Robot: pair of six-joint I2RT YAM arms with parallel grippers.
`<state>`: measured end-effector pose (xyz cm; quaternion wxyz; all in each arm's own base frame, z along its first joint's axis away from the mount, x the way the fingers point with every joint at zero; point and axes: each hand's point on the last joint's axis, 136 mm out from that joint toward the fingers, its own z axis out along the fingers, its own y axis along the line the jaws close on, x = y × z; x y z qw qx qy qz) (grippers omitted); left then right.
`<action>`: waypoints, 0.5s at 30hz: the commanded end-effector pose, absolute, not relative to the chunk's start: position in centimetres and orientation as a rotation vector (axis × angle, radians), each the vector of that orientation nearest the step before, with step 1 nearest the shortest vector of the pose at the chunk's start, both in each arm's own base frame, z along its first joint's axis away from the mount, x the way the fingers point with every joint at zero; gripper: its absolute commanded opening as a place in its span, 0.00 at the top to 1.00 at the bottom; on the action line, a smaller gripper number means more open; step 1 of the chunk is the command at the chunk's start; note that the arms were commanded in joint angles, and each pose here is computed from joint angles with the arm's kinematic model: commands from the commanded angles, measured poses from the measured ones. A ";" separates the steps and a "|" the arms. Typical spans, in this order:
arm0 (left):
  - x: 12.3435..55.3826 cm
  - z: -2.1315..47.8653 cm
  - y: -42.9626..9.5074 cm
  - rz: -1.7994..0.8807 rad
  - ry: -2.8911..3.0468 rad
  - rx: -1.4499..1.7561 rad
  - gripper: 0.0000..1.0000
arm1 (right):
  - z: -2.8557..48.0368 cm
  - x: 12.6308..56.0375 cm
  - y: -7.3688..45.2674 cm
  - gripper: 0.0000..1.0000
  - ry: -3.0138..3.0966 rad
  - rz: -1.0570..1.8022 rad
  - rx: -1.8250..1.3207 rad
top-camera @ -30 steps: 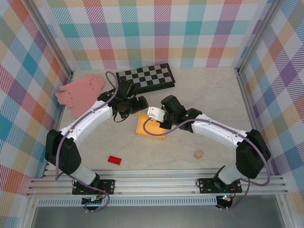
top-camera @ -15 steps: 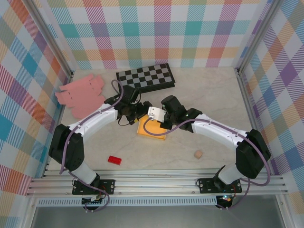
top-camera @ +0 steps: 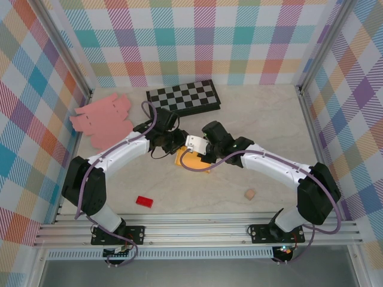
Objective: Fold the paper box
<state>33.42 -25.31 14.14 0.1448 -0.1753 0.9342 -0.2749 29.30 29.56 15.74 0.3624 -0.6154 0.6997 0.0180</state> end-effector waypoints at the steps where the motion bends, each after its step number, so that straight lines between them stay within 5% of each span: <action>1: 32.5 12.5 -23.7 -0.651 2.729 -0.459 0.54 | 16.8 29.9 29.9 0.67 1.808 0.064 -1.500; 15: 32.8 11.9 -22.9 -0.584 2.716 -0.478 0.55 | 22.9 28.8 27.1 0.28 2.061 0.293 -0.962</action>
